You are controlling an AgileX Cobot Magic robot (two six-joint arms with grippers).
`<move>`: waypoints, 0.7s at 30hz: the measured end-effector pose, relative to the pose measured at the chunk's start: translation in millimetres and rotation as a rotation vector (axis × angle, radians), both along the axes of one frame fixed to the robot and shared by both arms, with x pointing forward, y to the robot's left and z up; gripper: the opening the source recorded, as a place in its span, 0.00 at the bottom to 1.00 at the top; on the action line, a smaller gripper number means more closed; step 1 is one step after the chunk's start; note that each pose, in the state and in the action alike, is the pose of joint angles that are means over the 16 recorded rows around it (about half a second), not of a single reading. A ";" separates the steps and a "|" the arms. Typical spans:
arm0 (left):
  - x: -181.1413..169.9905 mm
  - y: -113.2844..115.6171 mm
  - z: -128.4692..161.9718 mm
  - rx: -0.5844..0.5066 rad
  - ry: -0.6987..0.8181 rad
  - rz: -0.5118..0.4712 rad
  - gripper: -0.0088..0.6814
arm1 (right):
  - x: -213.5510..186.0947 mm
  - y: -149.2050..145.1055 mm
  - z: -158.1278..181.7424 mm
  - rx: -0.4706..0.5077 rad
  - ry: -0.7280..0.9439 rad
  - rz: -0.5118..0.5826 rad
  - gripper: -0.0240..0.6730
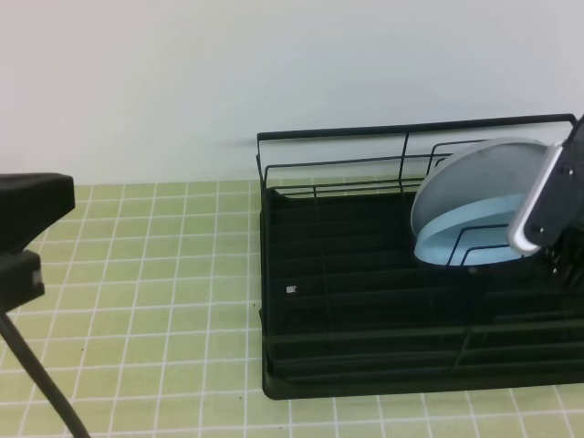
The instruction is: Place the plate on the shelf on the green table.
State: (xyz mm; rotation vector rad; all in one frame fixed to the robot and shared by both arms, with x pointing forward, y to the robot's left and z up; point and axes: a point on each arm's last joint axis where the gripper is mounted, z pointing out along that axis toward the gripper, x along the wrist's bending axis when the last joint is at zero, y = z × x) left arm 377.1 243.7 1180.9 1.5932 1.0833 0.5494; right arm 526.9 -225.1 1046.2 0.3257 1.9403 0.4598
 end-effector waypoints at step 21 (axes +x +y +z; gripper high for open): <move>-0.5 -2.0 1.8 -0.023 -0.011 -0.018 0.01 | 15.9 -10.0 9.9 0.050 -0.022 -0.177 0.96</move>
